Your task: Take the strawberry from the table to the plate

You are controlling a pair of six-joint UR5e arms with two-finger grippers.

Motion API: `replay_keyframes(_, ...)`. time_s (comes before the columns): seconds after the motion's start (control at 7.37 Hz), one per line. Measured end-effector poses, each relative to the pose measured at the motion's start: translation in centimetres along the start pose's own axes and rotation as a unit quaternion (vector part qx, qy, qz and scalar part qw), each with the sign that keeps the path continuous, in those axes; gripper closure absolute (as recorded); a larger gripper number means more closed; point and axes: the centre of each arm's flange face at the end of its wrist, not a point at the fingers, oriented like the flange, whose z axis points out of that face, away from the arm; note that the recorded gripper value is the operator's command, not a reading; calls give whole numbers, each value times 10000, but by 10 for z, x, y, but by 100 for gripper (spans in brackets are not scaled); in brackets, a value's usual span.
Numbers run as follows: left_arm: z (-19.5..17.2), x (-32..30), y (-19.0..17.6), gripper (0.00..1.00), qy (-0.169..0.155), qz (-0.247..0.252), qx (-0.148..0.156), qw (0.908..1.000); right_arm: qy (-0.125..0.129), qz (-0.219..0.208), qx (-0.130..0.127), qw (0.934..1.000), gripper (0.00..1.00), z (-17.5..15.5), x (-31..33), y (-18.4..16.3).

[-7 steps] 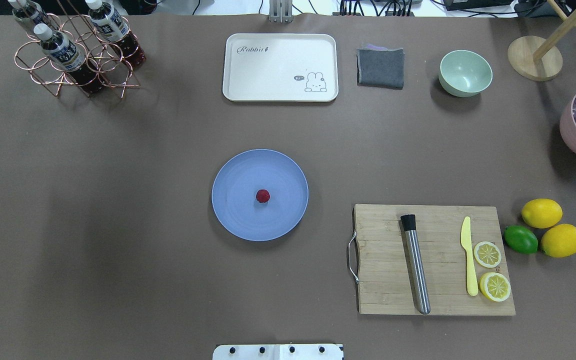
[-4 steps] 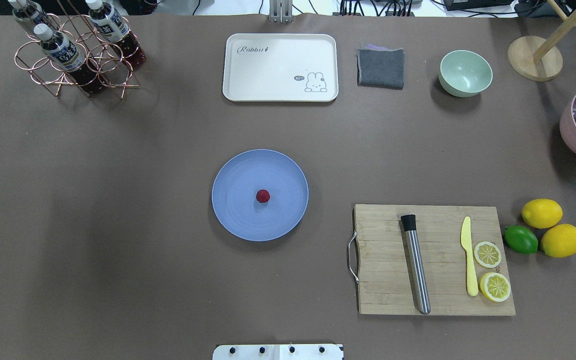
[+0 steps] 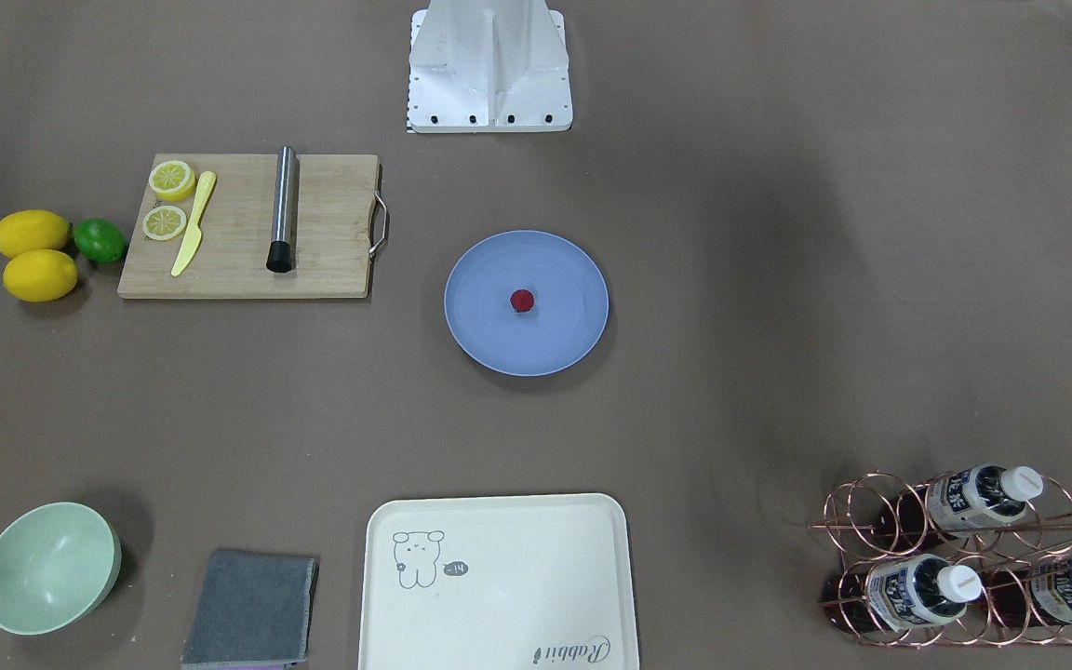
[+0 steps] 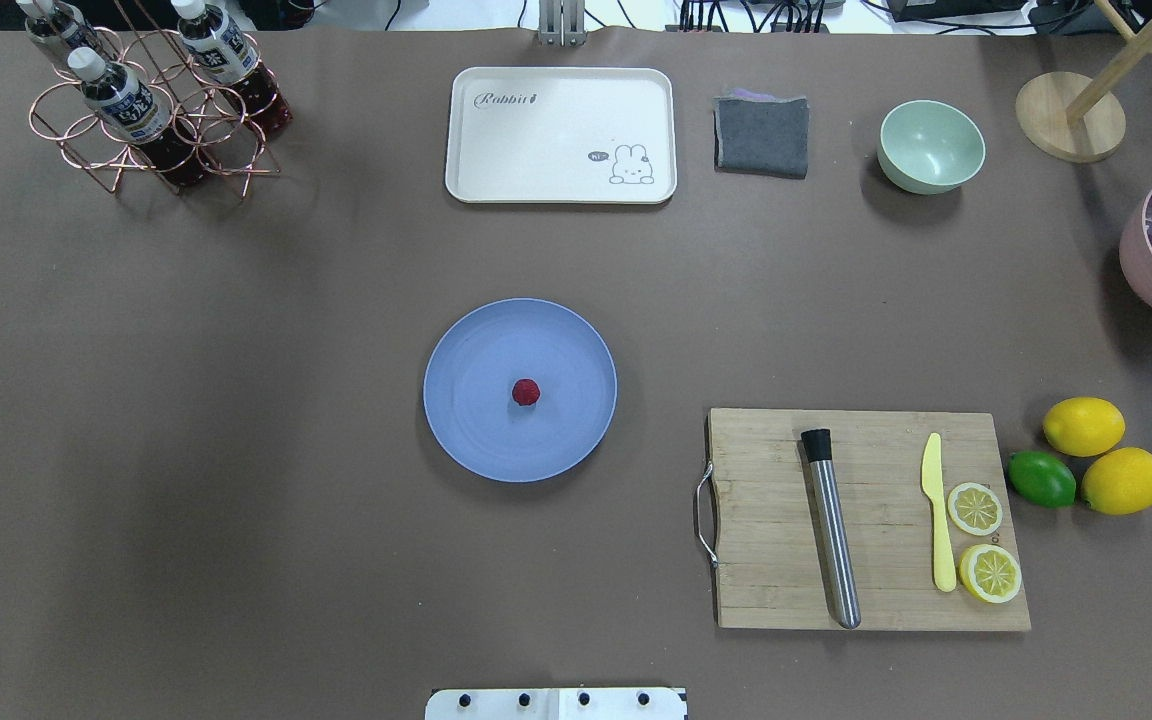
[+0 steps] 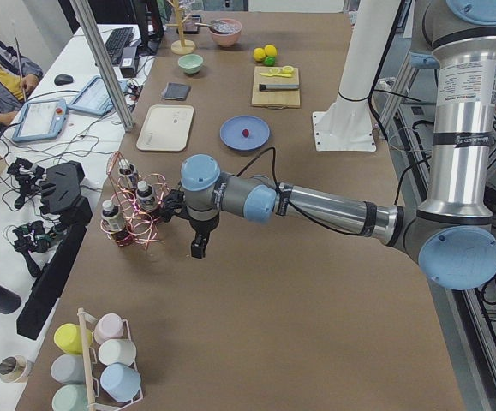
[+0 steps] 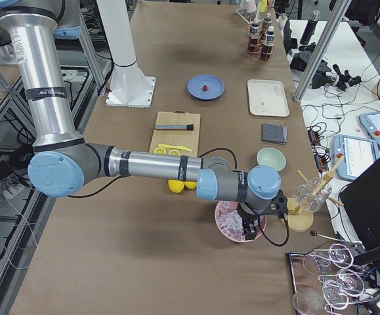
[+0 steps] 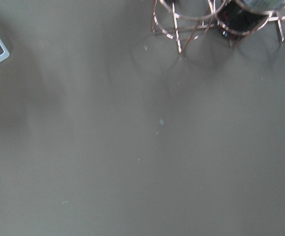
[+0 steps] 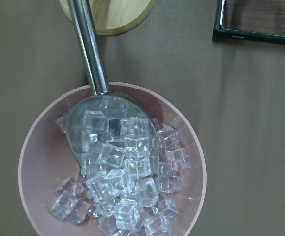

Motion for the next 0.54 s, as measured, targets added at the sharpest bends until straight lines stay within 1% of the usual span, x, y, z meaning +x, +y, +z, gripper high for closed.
replay_keyframes(0.14,-8,-14,14,3,9,-30,52,10000,154,-9,37,9999,0,-6,2,3)
replay_keyframes(0.27,-14,-21,21,3,26,-80,90,9999,254,37,52,9997,0,-9,8,11)
replay_keyframes(0.54,-18,-29,26,3,29,-189,124,9997,325,73,71,9994,0,-11,13,22)
